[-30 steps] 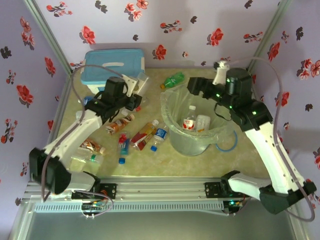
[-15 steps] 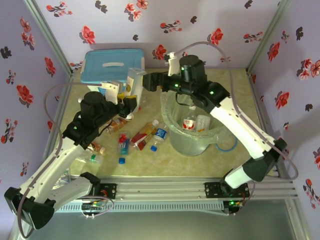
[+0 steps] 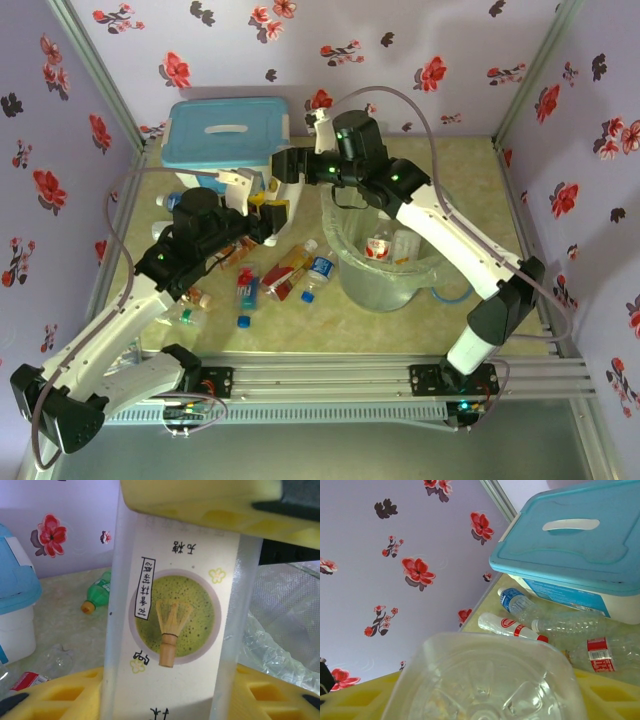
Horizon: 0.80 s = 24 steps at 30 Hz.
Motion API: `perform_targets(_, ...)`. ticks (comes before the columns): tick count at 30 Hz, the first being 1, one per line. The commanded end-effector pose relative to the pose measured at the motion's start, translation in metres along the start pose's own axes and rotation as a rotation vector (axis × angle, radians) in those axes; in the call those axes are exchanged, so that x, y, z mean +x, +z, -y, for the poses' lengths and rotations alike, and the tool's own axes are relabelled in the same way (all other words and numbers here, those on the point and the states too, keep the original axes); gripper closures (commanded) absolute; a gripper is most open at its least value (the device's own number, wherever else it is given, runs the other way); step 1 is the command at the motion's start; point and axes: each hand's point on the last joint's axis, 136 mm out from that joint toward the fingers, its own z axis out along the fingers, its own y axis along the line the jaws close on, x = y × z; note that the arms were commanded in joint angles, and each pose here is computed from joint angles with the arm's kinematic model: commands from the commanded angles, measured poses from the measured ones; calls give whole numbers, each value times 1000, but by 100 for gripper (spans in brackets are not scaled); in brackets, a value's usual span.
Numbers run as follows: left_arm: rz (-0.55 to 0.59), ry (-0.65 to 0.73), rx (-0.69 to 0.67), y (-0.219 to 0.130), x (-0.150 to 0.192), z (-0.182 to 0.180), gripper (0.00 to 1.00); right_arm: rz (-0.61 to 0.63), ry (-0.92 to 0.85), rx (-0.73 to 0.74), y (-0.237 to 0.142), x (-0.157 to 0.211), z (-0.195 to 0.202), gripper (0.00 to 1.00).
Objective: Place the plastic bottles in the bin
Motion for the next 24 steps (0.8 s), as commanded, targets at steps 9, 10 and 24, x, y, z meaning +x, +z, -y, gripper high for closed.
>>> perform_targets(9,71,-24,-80,5,-3,-16,10,146,-31,13,-17,-34,-8,42)
perform_targets(10,73,-23,-80,5,-1,-16,5,158,-39,15,-17,-37,-9,42)
perform_targets(24,-6,-86,-191,-13,40,-39,0,445,-133,30,-115,-129,-32,42)
